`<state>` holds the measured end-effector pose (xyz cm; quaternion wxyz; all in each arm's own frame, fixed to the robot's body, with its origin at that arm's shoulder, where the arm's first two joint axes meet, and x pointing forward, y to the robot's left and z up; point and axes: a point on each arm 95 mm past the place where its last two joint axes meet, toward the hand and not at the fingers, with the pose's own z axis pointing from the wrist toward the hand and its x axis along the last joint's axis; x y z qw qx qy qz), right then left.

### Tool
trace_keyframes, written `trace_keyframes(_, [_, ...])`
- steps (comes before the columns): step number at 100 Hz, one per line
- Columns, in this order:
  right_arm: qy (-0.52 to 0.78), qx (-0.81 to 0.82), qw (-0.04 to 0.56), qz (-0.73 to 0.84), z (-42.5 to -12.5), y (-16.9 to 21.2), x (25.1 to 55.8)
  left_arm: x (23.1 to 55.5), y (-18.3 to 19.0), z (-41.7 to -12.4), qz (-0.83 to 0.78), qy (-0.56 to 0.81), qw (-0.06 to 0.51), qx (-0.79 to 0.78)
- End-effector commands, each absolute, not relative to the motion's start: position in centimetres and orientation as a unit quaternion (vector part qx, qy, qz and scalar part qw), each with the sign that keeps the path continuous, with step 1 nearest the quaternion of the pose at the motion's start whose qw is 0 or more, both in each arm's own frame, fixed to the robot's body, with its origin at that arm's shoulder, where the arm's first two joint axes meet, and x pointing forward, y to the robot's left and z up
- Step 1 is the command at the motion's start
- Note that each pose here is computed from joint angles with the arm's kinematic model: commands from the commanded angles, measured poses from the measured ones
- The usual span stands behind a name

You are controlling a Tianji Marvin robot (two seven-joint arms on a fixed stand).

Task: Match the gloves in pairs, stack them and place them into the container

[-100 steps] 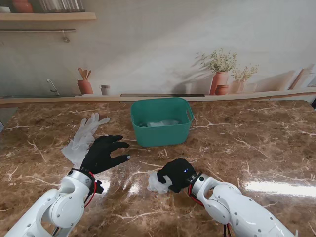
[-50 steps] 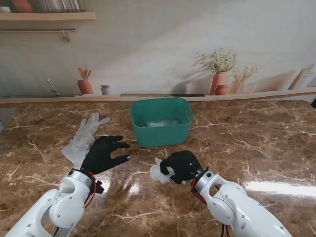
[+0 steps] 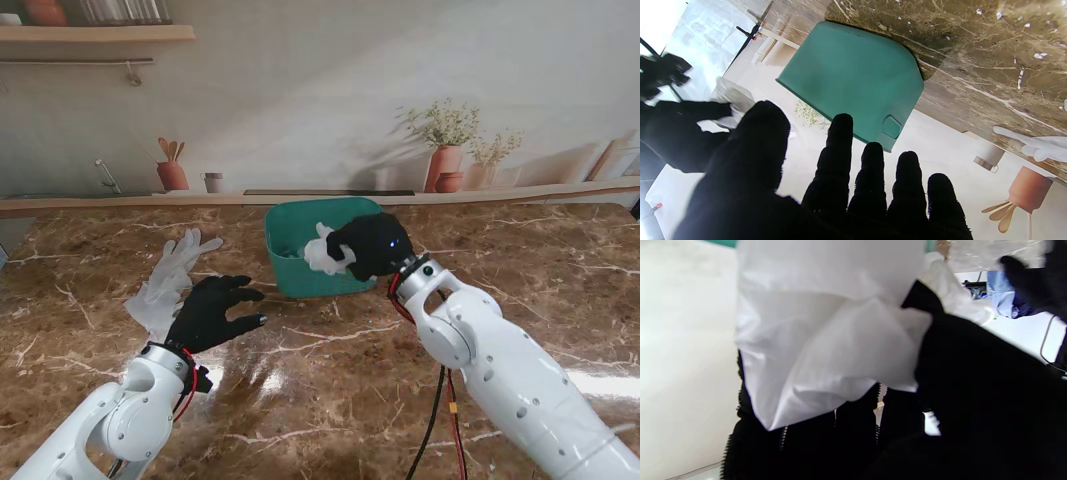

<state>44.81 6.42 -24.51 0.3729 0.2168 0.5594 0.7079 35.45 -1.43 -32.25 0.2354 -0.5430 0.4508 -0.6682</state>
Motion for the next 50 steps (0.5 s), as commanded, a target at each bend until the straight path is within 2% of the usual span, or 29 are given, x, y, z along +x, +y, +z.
trace_keyframes(1, [0.55, 0.217, 0.387, 0.707, -22.7, 6.3, 46.5, 35.4, -1.4, -32.5, -0.666, 0.452, 0.234, -0.546])
trace_keyframes(23, [0.562, 0.228, 0.388, 0.694, -21.9, 7.2, 51.2, 35.4, -1.3, -32.4, -0.662, 0.455, 0.236, -0.547])
trace_keyframes(50, [0.579, 0.249, 0.387, 0.673, -23.6, 7.7, 55.5, 35.4, -1.0, -32.3, -0.658, 0.455, 0.24, -0.55])
